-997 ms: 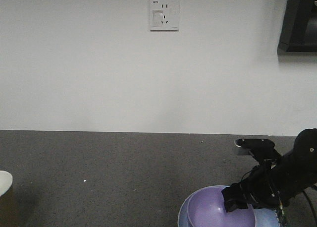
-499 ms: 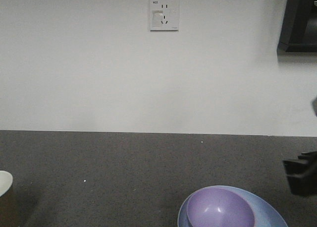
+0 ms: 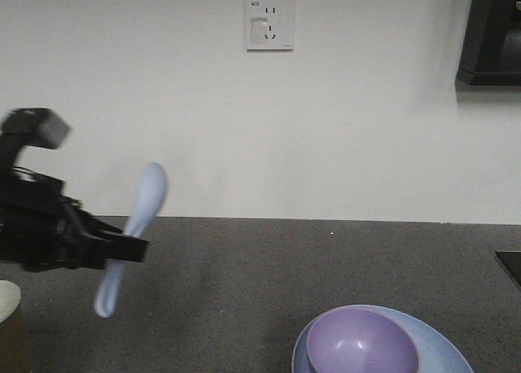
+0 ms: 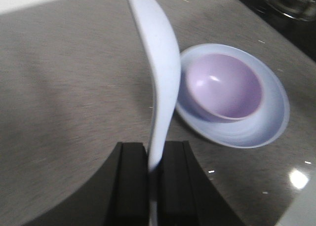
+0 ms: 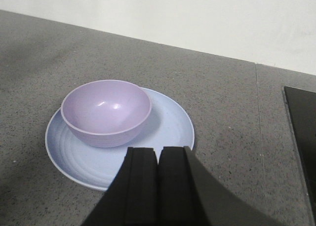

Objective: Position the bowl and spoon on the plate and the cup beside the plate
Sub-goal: 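Lower the spoon into the bowl and open the left gripper, then move the left gripper to the brown paper cup and grasp it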

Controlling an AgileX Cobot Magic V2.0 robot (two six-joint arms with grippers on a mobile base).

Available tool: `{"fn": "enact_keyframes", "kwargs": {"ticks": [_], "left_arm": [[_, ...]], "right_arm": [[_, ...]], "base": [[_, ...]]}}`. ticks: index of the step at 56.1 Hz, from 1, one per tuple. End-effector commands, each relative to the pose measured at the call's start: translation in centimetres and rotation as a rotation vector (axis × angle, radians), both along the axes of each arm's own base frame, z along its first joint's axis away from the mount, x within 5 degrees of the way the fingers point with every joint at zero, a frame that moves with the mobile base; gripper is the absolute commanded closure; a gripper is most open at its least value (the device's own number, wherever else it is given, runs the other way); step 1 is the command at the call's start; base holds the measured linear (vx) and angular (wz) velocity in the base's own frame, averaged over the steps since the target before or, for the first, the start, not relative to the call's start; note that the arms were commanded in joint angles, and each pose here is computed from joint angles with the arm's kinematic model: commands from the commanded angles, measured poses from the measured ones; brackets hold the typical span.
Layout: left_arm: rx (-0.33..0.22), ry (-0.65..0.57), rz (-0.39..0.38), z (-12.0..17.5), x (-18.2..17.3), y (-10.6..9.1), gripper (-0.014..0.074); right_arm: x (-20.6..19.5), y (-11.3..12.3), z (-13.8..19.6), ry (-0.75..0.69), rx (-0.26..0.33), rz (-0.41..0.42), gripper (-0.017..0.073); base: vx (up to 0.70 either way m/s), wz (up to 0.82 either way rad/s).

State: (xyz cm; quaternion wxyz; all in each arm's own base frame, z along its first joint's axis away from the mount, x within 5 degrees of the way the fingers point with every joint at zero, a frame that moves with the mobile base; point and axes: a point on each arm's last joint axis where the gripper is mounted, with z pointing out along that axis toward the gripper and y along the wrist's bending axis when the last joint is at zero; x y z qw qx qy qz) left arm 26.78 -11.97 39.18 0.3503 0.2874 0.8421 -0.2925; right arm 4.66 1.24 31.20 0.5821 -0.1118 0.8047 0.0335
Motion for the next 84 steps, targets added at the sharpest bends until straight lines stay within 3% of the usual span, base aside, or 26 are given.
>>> {"fn": "enact_keyframes", "kwargs": {"ticks": [1, 14, 24, 29, 40, 52, 70, 84], "left_arm": [[-0.078, 0.020, -0.101, 0.0, 1.5, -3.9, 0.0594], [-0.036, 0.212, -0.297, -4.8, 3.8, -12.8, 0.0594], [-0.013, 0.269, -0.381, -6.4, 4.3, -17.3, 0.0594], [-0.005, 0.254, -0.396, -6.5, 4.5, -18.7, 0.0593], [0.005, 0.229, -0.389, -6.5, 4.7, -19.3, 0.0561], [0.112, 0.202, -0.340, -7.2, 5.2, -18.7, 0.0384], [0.107, 0.208, -0.334, -7.1, 5.2, -18.7, 0.0113], [0.086, 0.105, -0.306, -3.9, 4.7, -17.3, 0.0089]], "right_arm": [[-0.1, -0.2, 1.0, -0.063, 0.024, -0.025, 0.0569], [-0.1, -0.3, 0.7, -0.031, 0.021, -0.033, 0.0568], [-0.1, -0.3, 0.7, -0.031, 0.021, -0.033, 0.0568], [-0.1, -0.3, 0.7, -0.031, 0.017, -0.035, 0.0568], [-0.1, -0.4, 0.7, -0.033, 0.001, -0.043, 0.0568], [-0.1, -0.4, 0.7, -0.034, -0.001, -0.047, 0.0568], [-0.1, -0.4, 0.8, -0.044, 0.002, -0.048, 0.0568], [-0.1, -0.4, 0.8, -0.044, 0.000, -0.049, 0.0568]], "base": [[0.00, 0.00], [0.00, 0.00], [0.00, 0.00], [0.00, 0.00], [0.00, 0.00], [0.00, 0.00], [0.00, 0.00], [0.00, 0.00]]}}
